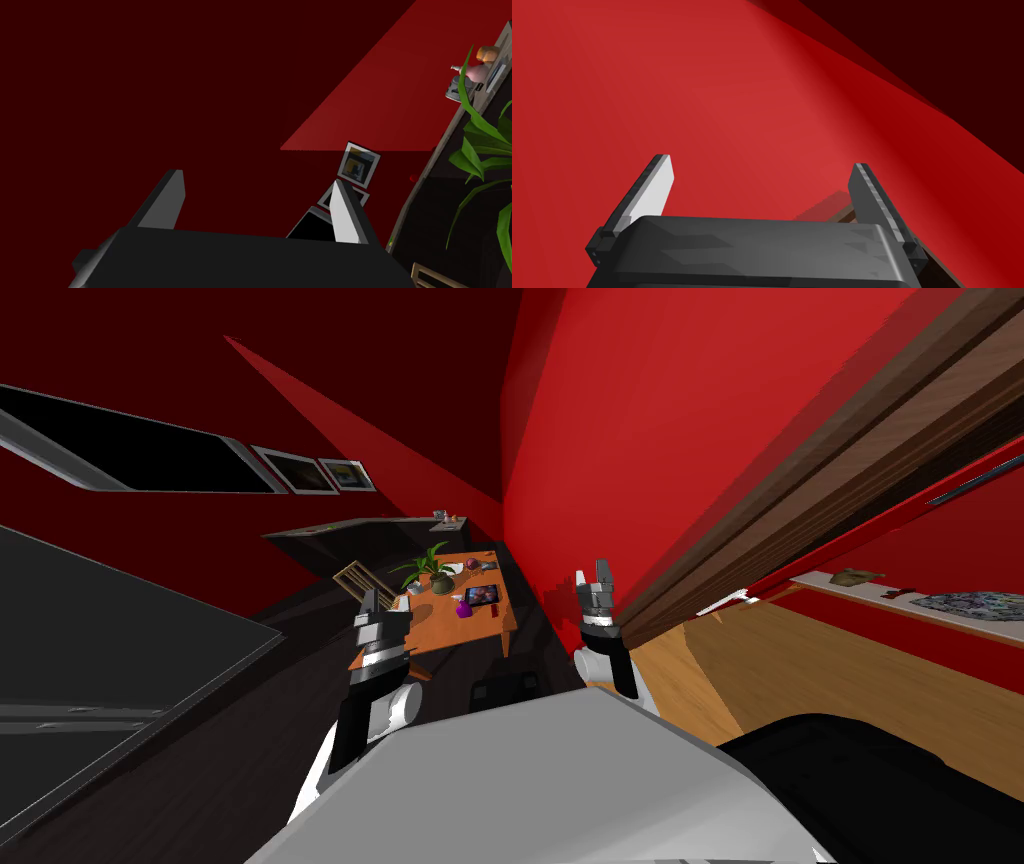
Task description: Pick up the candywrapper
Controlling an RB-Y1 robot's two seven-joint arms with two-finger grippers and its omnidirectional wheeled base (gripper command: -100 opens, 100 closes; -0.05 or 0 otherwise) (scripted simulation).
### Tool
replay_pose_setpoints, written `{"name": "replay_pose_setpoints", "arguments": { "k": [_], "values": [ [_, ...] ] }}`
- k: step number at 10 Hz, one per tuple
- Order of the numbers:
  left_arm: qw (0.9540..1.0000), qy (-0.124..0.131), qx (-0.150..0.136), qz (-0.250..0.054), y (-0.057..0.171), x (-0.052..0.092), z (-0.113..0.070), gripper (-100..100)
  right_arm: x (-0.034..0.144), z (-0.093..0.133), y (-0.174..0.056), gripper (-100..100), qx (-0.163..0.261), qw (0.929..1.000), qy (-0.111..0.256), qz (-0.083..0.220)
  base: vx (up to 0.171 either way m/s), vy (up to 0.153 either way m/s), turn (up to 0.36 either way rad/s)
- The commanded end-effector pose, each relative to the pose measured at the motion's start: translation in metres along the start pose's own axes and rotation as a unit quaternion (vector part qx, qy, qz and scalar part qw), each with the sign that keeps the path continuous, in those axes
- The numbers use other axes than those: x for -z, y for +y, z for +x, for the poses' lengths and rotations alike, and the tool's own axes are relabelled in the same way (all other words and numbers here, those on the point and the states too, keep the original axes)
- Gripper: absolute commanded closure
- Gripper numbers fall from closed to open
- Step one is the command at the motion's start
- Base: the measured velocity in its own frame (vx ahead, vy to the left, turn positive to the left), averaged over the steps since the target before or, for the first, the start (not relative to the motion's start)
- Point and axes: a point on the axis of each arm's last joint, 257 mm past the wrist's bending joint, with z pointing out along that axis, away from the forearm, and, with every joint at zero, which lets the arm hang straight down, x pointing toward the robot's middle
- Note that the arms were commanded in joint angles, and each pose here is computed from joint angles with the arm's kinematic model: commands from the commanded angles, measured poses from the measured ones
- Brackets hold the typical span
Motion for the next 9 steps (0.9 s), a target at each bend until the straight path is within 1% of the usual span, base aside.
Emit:
{"name": "replay_pose_setpoints", "arguments": {
  "k": [1, 2, 4, 6, 7, 9],
  "values": [
    [0.9998, 0.01, -0.008, -0.013, 0.008, 0.003, -0.001, -100, 0.0, 0.0, 0.0, 0, 0.0, 1.0, 0.0, 0.0, -0.008, -0.021, -0.045],
    [0.9994, 0.018, -0.014, -0.025, 0.016, 0.006, -0.002, -100, 0.0, 0.0, 0.0, 0, 0.0, 1.0, 0.0, 0.0, -0.011, -0.045, -0.072],
    [0.9973, 0.034, -0.027, -0.059, 0.037, 0.015, -0.007, -100, 0.0, 0.0, 0.0, 0, 0.0, 1.0, 0.0, 0.0, -0.021, -0.062, -0.097],
    [0.9927, 0.047, -0.04, -0.104, 0.064, 0.031, -0.016, -100, 0.0, 0.0, 0.0, 0, 0.0, 1.0, 0.0, 0.0, -0.034, -0.102, -0.124],
    [0.9921, 0.053, -0.044, -0.105, 0.064, 0.03, -0.015, -100, 0.0, 0.0, 0.0, 0, 0.0, 1.0, 0.0, 0.0, -0.023, -0.078, -0.057],
    [0.9836, 0.065, -0.059, -0.158, 0.095, 0.051, -0.029, -100, 0.0, 0.0, 0.0, 0, 0.0, 1.0, 0.0, 0.0, -0.017, -0.085, -0.151]
  ]
}}
